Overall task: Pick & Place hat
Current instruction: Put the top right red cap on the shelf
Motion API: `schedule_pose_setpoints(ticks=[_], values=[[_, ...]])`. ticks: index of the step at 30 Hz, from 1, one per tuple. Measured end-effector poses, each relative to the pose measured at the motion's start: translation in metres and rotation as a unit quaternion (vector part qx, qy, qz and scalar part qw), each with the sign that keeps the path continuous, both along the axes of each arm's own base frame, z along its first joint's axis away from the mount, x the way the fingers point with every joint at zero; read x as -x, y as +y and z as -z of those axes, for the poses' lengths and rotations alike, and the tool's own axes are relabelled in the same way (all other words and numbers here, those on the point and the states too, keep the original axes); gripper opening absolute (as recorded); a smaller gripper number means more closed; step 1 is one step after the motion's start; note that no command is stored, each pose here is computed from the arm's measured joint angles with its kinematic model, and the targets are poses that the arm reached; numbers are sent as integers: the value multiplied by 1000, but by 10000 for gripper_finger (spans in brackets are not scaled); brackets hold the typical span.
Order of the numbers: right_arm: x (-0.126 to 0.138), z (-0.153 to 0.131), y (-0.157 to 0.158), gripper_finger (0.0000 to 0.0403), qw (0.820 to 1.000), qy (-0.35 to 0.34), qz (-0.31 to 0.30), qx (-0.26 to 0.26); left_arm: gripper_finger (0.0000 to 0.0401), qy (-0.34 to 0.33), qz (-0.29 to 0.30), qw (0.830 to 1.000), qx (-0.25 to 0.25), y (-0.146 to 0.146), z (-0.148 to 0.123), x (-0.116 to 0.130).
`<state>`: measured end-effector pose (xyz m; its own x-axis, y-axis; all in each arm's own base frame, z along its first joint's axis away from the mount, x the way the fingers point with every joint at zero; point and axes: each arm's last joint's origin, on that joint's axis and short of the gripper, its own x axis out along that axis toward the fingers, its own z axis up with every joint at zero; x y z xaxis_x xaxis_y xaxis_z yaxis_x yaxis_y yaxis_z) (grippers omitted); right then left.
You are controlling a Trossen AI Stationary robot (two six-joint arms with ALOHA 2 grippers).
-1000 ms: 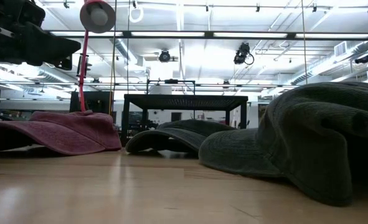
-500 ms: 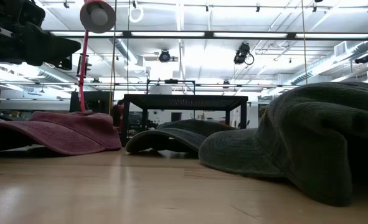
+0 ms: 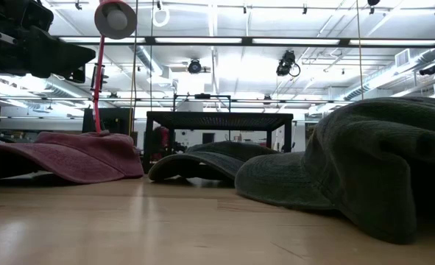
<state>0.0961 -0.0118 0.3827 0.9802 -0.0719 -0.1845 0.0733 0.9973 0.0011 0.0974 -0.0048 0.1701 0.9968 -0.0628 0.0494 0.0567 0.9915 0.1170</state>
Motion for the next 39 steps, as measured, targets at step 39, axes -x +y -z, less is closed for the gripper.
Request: schedule_pose_setpoints(ticks=[39], values=[[-21,96,-8,93,910,412,44,-15,28,0,0,1000,0,0,0,0]])
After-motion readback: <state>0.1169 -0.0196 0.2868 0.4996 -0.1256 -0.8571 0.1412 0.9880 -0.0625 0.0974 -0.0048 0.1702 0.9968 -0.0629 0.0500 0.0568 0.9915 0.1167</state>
